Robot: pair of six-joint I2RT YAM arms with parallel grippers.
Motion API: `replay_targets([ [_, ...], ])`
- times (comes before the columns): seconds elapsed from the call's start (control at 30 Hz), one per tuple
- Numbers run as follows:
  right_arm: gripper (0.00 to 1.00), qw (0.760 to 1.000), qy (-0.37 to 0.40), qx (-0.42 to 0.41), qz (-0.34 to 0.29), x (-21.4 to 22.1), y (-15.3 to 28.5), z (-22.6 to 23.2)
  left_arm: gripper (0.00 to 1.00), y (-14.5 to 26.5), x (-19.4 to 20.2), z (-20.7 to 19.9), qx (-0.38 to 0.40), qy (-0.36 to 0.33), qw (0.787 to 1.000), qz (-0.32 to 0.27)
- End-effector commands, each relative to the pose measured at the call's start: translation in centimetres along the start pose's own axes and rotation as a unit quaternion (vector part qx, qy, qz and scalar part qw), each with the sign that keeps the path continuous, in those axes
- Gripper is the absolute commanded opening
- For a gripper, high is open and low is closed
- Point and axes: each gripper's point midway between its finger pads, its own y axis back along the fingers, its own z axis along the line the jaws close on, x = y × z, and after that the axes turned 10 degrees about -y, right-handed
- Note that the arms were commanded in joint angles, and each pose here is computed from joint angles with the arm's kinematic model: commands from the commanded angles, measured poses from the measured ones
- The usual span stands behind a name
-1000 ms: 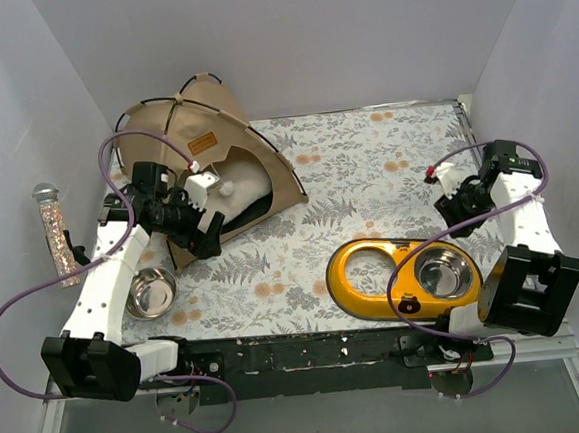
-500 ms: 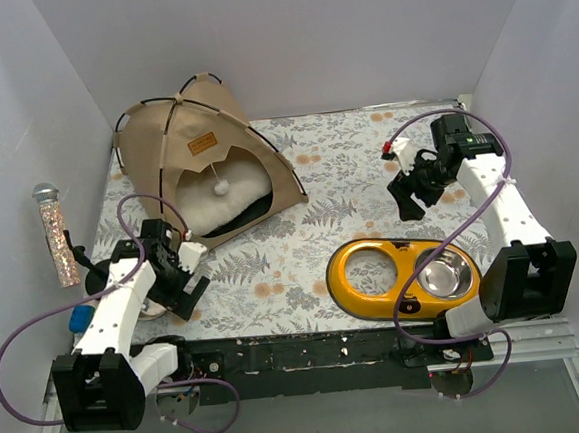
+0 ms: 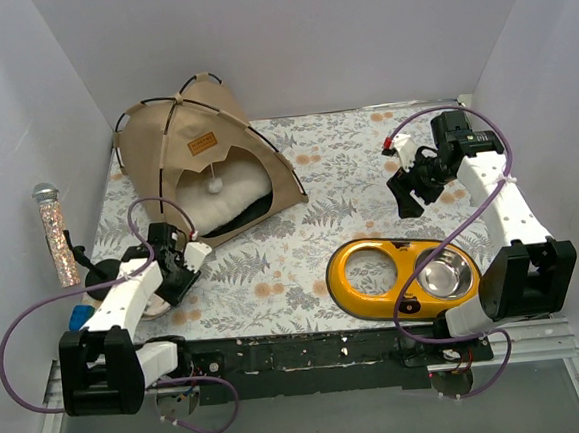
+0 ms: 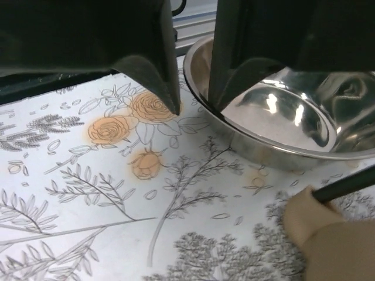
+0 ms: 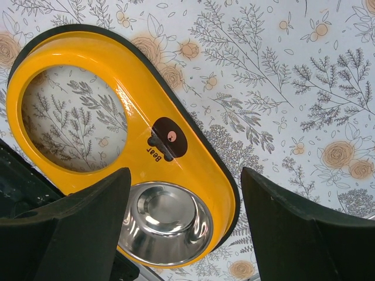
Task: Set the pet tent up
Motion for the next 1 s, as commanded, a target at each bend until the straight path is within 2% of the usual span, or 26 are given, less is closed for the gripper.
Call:
replay_targets([
  [0.0, 0.83, 1.0, -0.005, 0.0, -0.027, -1.4, 1.2, 0.5, 0.17, 0.8, -2.8, -1.7, 0.066, -0.04, 0.996, -0.053],
  [0.1, 0.83, 0.999, -0.013, 0.002, -0.032, -1.9, 1.3, 0.3, 0.0, 2.7, -4.8, -4.9, 0.135, -0.058, 0.986, -0.075],
  [0.2, 0.83, 0.999, -0.021, 0.003, -0.038, -2.4, 1.4, 0.3, 0.0, 3.8, -6.1, -8.8, 0.2, -0.105, 0.97, -0.089],
  [0.33, 0.83, 0.998, -0.034, 0.007, -0.047, -2.8, 2.0, 0.5, 0.0, 6.8, -9.8, -13.0, 0.252, -0.176, 0.942, -0.134],
  [0.4, 0.83, 0.998, -0.037, 0.007, -0.05, -2.7, 2.2, 0.8, 0.0, 7.8, -10.8, -15.0, 0.281, -0.214, 0.927, -0.129],
  [0.57, 0.83, 0.997, -0.047, 0.006, -0.054, -2.3, 2.6, 1.4, 0.0, 10.5, -10.7, -18.3, 0.355, -0.298, 0.879, -0.117],
  [0.7, 0.83, 0.997, -0.053, 0.013, -0.06, -2.2, 2.9, 1.5, 0.0, 15.8, -12.9, -19.9, 0.411, -0.343, 0.821, -0.198],
  [0.8, 0.83, 0.995, -0.064, 0.021, -0.068, -2.4, 2.9, 1.3, 0.0, 19.0, -16.6, -20.1, 0.385, -0.375, 0.799, -0.268],
  [0.9, 0.83, 0.993, -0.087, 0.022, -0.073, -2.6, 2.6, 1.1, 0.0, 20.0, -21.4, -20.3, 0.317, -0.405, 0.791, -0.332],
  [0.97, 0.83, 0.99, -0.11, 0.027, -0.08, -3.0, 2.4, 0.7, 0.0, 19.4, -24.7, -20.9, 0.287, -0.426, 0.784, -0.348],
])
